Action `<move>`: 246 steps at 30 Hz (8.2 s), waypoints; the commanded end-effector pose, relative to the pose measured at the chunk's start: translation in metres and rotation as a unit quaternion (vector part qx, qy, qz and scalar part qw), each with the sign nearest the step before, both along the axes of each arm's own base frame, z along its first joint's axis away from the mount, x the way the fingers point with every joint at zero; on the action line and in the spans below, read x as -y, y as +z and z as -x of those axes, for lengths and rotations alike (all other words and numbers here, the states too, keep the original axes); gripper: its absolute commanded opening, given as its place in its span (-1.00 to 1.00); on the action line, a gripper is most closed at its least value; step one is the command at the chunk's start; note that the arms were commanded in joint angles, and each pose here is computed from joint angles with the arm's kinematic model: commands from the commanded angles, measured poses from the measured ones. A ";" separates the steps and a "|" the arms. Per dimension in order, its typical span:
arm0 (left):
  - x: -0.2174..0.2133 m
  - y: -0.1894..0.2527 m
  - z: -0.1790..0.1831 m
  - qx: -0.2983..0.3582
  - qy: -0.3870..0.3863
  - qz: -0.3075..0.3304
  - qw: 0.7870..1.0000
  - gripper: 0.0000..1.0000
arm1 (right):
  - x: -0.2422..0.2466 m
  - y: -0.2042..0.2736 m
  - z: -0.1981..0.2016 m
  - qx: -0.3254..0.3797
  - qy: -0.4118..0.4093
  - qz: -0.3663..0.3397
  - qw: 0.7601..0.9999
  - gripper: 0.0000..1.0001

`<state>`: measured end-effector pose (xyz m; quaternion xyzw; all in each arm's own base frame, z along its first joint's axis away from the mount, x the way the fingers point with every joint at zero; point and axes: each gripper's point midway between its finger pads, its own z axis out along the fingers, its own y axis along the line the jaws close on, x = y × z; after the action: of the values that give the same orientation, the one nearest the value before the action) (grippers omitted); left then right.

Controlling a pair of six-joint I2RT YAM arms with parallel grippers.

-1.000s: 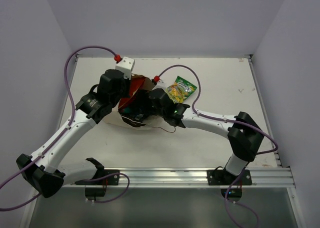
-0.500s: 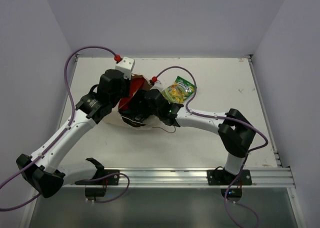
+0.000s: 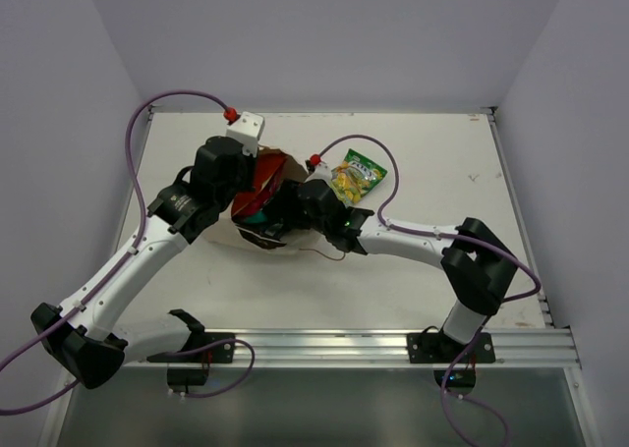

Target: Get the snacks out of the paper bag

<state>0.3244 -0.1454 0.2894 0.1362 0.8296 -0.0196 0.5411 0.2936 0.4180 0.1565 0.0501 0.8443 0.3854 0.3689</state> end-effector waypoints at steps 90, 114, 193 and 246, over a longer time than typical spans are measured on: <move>-0.016 0.013 0.003 0.015 0.008 0.025 1.000 -1.00 | 0.058 0.092 0.029 0.045 -0.004 0.030 0.999 0.62; 0.000 0.017 0.001 0.009 -0.017 0.056 0.998 -1.00 | 0.001 -0.029 0.000 -0.050 -0.056 0.130 0.989 0.49; -0.034 0.012 -0.013 0.004 0.019 -0.010 1.000 -1.00 | 0.117 0.175 0.020 0.199 0.068 0.032 0.977 0.82; -0.047 -0.003 -0.021 -0.004 0.062 -0.022 0.998 -1.00 | 0.050 0.260 0.068 0.425 0.263 0.091 0.861 -1.00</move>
<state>0.3409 -0.1027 0.2705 0.1149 0.8551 0.0298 0.5047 0.2108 0.4018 0.3462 -0.4197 0.6471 0.3984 0.4964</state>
